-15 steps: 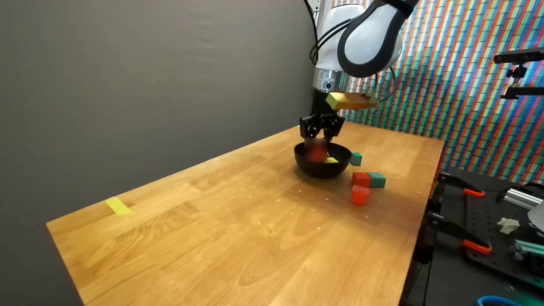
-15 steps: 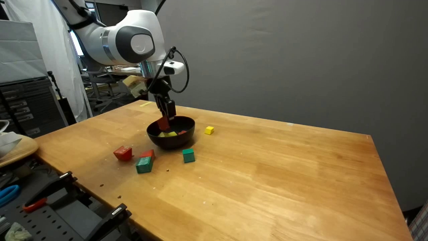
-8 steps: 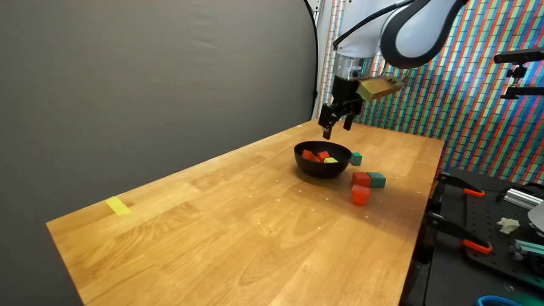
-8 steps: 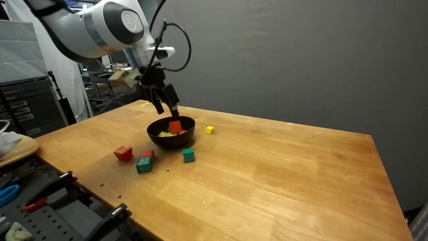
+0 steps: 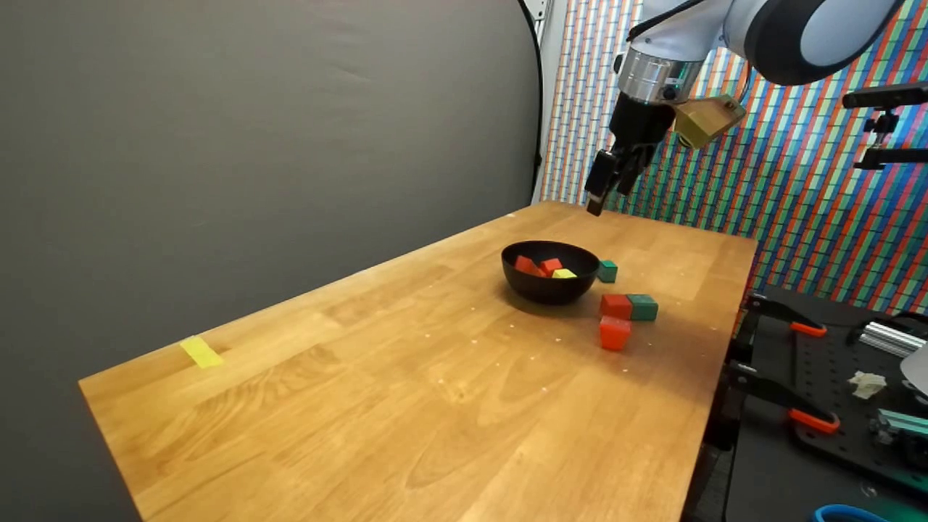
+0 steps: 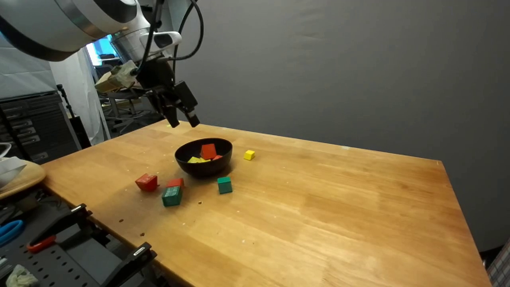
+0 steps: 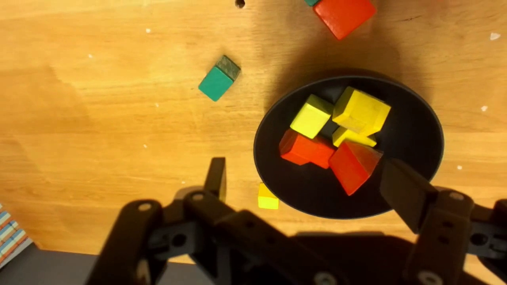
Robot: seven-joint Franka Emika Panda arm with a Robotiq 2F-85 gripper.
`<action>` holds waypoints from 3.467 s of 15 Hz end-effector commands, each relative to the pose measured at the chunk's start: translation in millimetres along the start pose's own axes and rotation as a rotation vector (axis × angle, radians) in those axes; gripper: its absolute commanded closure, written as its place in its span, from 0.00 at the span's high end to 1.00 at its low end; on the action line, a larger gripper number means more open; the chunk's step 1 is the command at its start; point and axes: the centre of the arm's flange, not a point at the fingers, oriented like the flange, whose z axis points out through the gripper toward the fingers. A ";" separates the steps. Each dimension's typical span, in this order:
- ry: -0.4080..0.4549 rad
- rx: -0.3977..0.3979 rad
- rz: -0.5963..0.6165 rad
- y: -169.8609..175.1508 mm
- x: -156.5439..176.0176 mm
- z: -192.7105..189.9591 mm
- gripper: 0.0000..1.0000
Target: Put all the blocks in the bowl one at a time except the right yellow block
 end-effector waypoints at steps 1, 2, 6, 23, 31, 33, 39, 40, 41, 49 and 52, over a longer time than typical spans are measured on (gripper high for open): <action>-0.088 0.090 -0.050 2.1 2.3 31.7 1.00; -0.135 0.112 -0.076 1.9 1.0 46.4 1.00; -0.224 0.222 -0.187 -5.8 -23.3 78.5 1.00; -0.180 0.462 -0.497 -53.4 -20.0 88.9 1.00; -0.258 0.429 -0.400 -53.7 -18.1 99.1 1.00; -0.286 0.415 -0.425 -58.5 -20.4 104.5 1.00; -0.358 0.390 -0.503 -64.7 -27.7 111.3 0.99; -0.367 0.388 -0.517 -66.5 -27.9 113.6 0.74; -0.380 0.393 -0.527 -68.7 -28.1 115.1 0.74; -0.462 0.419 -0.563 -80.3 -20.5 118.4 0.16; -0.478 0.429 -0.557 -81.0 -18.4 118.2 0.16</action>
